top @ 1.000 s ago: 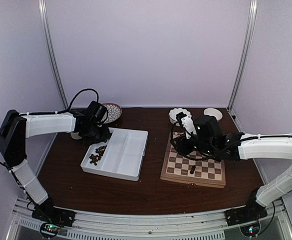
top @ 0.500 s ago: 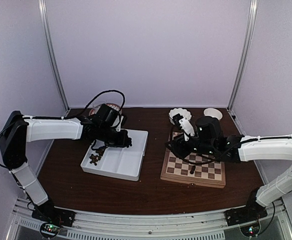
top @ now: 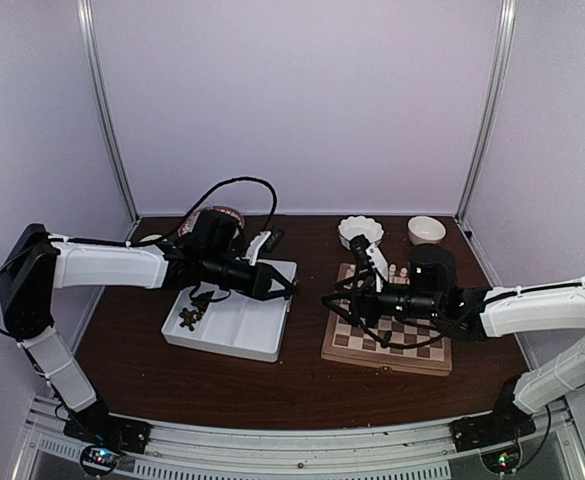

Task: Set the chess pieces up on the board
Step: Pass from the left arm to the right

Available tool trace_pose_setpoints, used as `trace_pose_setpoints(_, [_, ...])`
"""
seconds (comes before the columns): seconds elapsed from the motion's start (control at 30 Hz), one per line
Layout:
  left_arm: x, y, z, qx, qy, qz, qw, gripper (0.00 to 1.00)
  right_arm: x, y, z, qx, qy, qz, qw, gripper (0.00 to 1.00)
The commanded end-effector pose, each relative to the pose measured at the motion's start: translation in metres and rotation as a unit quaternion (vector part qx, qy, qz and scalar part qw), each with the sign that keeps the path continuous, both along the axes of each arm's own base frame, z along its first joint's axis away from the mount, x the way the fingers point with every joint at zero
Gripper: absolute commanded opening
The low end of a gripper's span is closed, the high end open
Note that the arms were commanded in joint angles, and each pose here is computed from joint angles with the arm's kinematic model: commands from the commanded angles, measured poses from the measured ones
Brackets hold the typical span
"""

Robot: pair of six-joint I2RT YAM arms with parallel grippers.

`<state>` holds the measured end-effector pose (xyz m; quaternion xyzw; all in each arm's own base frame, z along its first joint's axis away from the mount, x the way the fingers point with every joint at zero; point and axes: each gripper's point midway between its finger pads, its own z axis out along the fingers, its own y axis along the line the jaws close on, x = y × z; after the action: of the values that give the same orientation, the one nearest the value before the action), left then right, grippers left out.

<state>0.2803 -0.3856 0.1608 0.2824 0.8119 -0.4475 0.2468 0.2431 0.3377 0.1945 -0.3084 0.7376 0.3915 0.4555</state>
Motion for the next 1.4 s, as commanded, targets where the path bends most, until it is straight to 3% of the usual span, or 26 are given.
trace_pose_setpoints(0.0, [-0.022,-0.016,0.042,-0.065,-0.055,-0.065,0.994,0.06,-0.013,0.004,0.031,0.066,-0.024,0.039,0.997,0.61])
trace_pose_setpoints(0.43, [-0.077,-0.036,0.074,-0.115,-0.094,-0.176,0.973,0.06,-0.024,0.006,0.034,0.075,-0.044,0.072,0.994,0.63])
trace_pose_setpoints(0.93, [-0.092,-0.032,0.095,-0.157,-0.098,-0.197,0.963,0.06,-0.047,0.015,0.045,0.101,-0.049,0.148,0.983,0.69])
trace_pose_setpoints(1.13, [-0.096,-0.031,0.1,-0.166,-0.098,-0.205,0.96,0.06,-0.052,0.016,0.049,0.11,-0.048,0.161,0.98,0.57])
trace_pose_setpoints(1.27, [-0.098,-0.031,0.102,-0.172,-0.094,-0.21,0.958,0.06,-0.052,0.017,0.05,0.111,-0.046,0.163,0.979,0.54])
trace_pose_setpoints(1.37, [-0.099,-0.032,0.103,-0.176,-0.091,-0.214,0.957,0.06,-0.053,0.017,0.05,0.112,-0.045,0.166,0.979,0.4])
